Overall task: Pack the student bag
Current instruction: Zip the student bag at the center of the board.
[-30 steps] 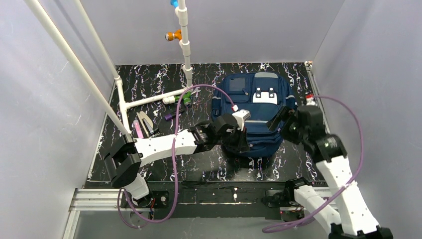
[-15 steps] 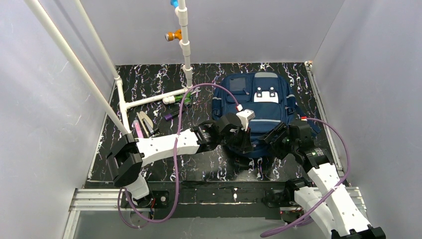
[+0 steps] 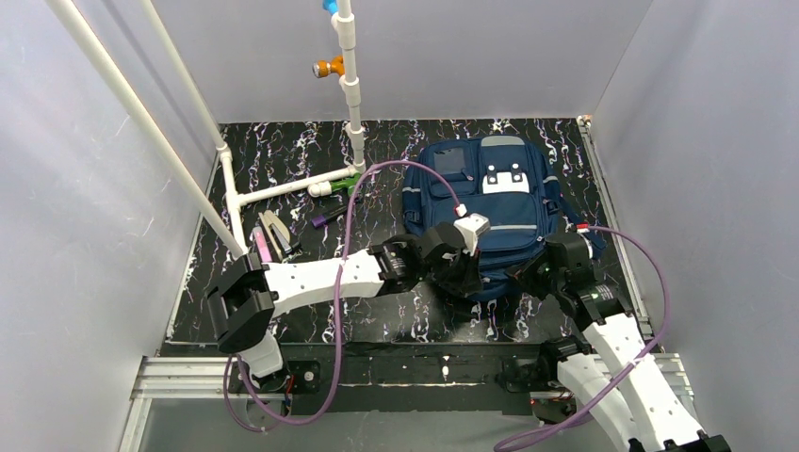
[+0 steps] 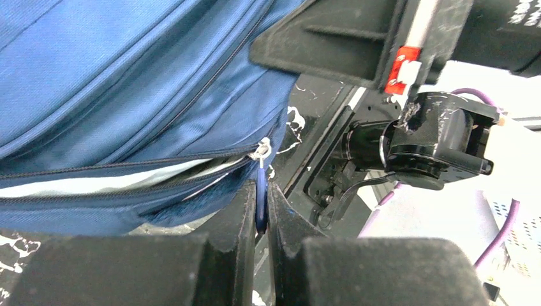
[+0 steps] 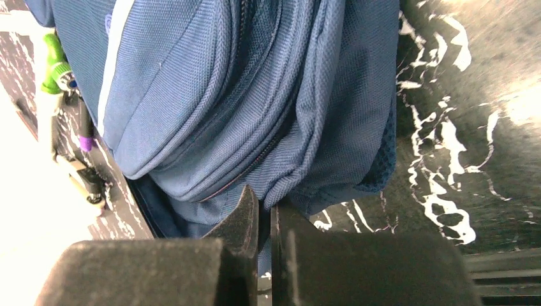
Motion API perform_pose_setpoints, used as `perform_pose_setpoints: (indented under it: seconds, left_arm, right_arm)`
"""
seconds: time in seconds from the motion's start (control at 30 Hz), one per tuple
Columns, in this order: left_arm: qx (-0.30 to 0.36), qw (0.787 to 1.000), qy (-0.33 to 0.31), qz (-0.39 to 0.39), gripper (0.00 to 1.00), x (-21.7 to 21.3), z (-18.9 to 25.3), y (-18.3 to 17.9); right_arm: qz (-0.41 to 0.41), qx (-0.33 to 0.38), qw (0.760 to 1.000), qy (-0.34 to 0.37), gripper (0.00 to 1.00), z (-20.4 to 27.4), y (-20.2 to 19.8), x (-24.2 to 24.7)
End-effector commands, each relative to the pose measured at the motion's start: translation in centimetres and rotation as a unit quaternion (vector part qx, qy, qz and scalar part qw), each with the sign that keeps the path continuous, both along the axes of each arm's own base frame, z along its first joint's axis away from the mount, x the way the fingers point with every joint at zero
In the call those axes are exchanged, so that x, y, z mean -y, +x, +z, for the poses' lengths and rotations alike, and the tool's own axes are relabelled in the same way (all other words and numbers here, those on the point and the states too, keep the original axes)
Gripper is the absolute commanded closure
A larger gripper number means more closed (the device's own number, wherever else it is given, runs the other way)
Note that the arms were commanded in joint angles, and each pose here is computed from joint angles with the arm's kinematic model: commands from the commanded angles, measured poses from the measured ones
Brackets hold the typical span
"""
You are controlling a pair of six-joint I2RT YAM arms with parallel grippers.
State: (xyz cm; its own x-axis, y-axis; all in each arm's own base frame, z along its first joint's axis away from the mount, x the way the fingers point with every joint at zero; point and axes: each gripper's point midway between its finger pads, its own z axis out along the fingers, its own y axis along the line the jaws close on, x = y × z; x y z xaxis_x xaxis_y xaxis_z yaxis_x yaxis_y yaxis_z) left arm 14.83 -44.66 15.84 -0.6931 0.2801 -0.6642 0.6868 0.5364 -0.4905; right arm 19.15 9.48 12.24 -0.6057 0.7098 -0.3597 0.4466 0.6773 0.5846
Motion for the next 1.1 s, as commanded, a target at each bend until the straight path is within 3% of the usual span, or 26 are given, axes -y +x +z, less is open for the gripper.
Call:
perform_pose_setpoints:
  seconds: [0.0,0.2,0.37,0.6,0.8,1.03,1.07]
  left_arm:
    - [0.034,0.999,0.0,0.033,1.0,-2.8,2.4,0.4]
    - [0.03,0.98,0.083,0.179,1.0,-11.8,-3.1,6.4]
    - [0.048,0.961,0.139,0.234,1.0,-17.5,-5.7,10.6]
    - [0.046,0.93,0.201,0.304,1.0,-20.8,-8.4,16.9]
    - [0.052,0.904,0.277,0.32,1.0,-21.1,-10.1,21.2]
    - [0.035,0.934,0.206,0.289,1.0,-18.0,-8.4,20.9]
    - [0.036,0.938,0.2,0.281,0.92,-17.8,-7.7,20.7]
  right_arm:
    - [-0.072,0.068,0.99,-0.096,0.99,3.7,1.4,4.6]
    - [-0.115,0.064,0.984,-0.119,0.99,4.9,-0.4,6.8]
    - [-0.117,0.071,0.983,-0.12,0.99,5.2,-0.7,7.0]
    - [-0.107,0.078,0.984,-0.12,0.99,5.7,-0.8,6.9]
    - [-0.077,0.085,0.986,-0.122,0.99,5.7,-1.1,6.3]
    - [0.119,0.106,0.982,-0.099,0.99,5.5,-0.8,1.2]
    - [0.152,0.107,0.979,-0.081,0.99,5.7,-1.1,0.0]
